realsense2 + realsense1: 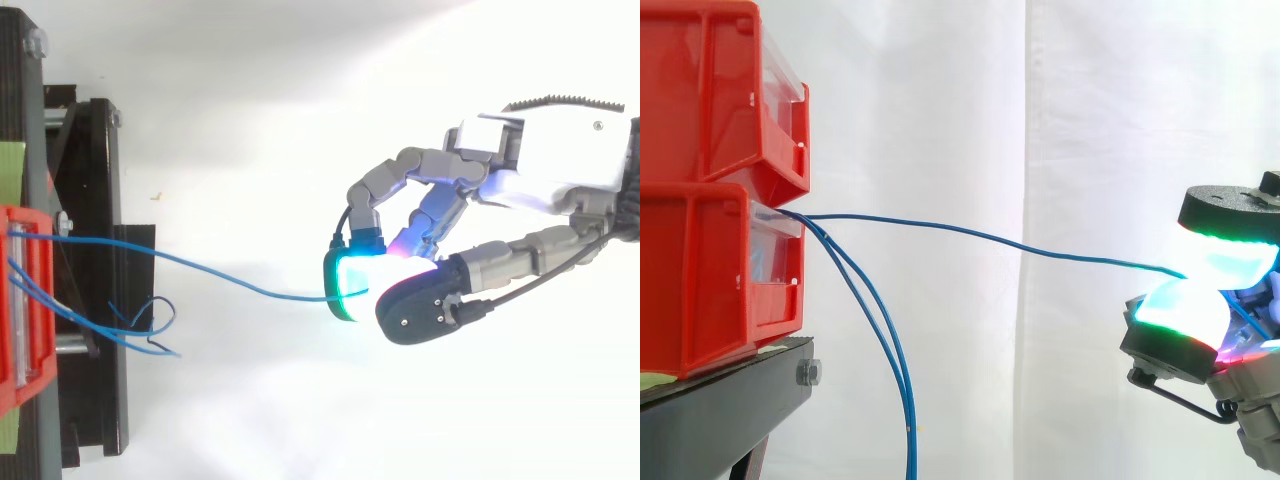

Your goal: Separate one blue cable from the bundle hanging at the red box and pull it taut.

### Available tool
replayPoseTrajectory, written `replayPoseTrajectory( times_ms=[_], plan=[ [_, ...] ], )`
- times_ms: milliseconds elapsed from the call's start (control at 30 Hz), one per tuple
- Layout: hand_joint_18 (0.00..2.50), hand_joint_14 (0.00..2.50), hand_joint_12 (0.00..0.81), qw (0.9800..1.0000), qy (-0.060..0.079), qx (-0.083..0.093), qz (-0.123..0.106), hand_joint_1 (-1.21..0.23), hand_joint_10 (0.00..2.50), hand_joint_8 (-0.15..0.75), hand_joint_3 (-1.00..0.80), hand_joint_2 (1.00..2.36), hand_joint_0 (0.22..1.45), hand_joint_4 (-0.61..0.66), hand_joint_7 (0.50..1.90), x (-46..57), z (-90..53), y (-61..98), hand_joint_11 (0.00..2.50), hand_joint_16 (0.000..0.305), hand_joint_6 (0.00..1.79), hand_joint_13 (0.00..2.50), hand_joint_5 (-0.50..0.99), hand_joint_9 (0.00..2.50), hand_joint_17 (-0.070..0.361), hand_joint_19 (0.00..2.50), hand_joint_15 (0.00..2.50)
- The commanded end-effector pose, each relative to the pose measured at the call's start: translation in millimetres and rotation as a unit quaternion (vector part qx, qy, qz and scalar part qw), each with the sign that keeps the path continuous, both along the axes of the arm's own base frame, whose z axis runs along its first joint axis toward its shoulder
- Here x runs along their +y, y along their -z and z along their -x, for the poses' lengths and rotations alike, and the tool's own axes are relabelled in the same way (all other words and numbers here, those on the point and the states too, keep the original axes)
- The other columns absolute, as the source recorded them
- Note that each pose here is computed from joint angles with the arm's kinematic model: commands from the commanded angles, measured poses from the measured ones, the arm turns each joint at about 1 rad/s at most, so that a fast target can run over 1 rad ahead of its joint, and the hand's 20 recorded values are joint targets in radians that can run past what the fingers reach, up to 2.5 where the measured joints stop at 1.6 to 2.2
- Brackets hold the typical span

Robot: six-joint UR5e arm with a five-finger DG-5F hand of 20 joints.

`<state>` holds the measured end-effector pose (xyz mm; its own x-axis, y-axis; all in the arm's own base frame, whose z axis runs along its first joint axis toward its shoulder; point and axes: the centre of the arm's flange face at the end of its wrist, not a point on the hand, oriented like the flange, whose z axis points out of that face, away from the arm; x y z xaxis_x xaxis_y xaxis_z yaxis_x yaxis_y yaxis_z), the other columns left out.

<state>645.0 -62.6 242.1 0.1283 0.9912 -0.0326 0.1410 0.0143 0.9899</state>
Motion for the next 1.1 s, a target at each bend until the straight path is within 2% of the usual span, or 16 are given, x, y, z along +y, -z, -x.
replayPoseTrajectory(
  times_ms=[0, 1067],
  plan=[
    [0.83, 0.02, 0.343, 1.0000, 0.000, 0.000, 0.000, -0.74, 0.01, 0.298, -0.03, 1.03, 0.67, -0.05, 1.25, 0.0, 0.0, 0.0, 1.24, 0.039, 0.91, 1.10, -0.21, 1.02, 0.087, 0.88, 1.44],
    [0.82, 0.02, 0.343, 1.0000, 0.000, 0.000, 0.000, -0.74, 0.02, 0.296, -0.03, 1.02, 0.67, -0.05, 1.26, 0.0, 0.0, 0.0, 1.22, 0.040, 0.91, 1.10, -0.21, 1.01, 0.090, 0.86, 1.40]
  ],
)
